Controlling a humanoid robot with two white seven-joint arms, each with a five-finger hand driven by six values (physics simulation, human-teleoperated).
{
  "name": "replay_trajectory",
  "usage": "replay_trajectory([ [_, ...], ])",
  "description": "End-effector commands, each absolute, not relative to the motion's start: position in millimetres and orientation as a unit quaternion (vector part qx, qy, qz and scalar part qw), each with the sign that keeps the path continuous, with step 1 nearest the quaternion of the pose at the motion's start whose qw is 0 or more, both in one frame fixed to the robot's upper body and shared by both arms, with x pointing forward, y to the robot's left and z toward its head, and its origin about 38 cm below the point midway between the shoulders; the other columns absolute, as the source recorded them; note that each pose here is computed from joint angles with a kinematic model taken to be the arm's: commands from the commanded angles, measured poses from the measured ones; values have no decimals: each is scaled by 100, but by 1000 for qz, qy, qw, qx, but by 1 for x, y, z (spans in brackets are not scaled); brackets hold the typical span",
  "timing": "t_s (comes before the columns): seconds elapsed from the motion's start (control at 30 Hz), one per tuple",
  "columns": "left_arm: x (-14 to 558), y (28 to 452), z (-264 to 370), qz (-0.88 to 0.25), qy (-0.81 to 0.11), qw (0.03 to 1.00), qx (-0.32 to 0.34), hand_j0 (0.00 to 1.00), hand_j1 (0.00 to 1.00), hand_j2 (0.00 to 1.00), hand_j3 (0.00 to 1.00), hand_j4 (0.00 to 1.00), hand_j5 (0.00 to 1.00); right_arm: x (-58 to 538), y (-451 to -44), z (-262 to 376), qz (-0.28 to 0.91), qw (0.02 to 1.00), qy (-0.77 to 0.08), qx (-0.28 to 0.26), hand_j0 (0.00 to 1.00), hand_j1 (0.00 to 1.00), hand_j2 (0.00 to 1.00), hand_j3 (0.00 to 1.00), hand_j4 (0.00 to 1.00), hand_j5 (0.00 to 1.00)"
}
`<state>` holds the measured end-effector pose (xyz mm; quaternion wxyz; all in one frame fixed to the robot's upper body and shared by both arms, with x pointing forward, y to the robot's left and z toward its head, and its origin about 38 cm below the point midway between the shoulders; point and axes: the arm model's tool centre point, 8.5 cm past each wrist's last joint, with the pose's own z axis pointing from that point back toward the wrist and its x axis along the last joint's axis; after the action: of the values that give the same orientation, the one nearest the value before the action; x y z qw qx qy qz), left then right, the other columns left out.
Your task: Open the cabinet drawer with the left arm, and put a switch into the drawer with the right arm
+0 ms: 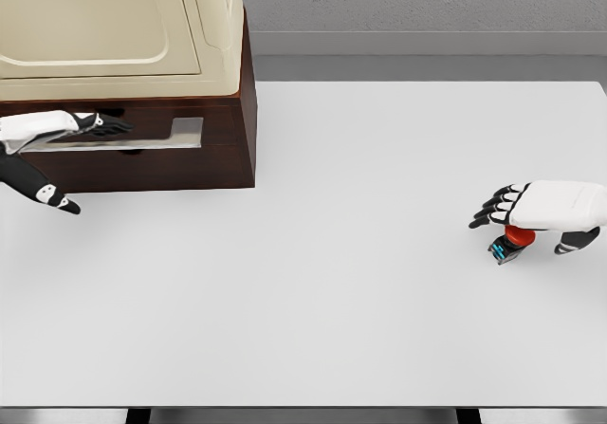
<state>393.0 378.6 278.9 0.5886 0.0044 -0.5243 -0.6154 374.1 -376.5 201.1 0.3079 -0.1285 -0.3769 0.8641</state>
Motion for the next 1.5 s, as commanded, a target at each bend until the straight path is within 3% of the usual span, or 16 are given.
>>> replay_trajectory([
  [0.0, 393, 378, 278, -614, -524, 590, 3, 100, 100, 100, 100, 100, 100, 374, -376, 202, 863, 308, -379, -128, 100, 100, 100, 100, 100, 100],
  [0.63, 379, 362, 274, -638, -515, 573, -16, 100, 100, 100, 100, 100, 100, 373, -375, 201, 864, 306, -379, -127, 100, 100, 100, 100, 100, 100],
  [1.47, 354, 383, 293, -659, -519, 543, -14, 100, 100, 100, 100, 100, 100, 370, -373, 201, 866, 303, -378, -123, 100, 100, 100, 100, 100, 100],
])
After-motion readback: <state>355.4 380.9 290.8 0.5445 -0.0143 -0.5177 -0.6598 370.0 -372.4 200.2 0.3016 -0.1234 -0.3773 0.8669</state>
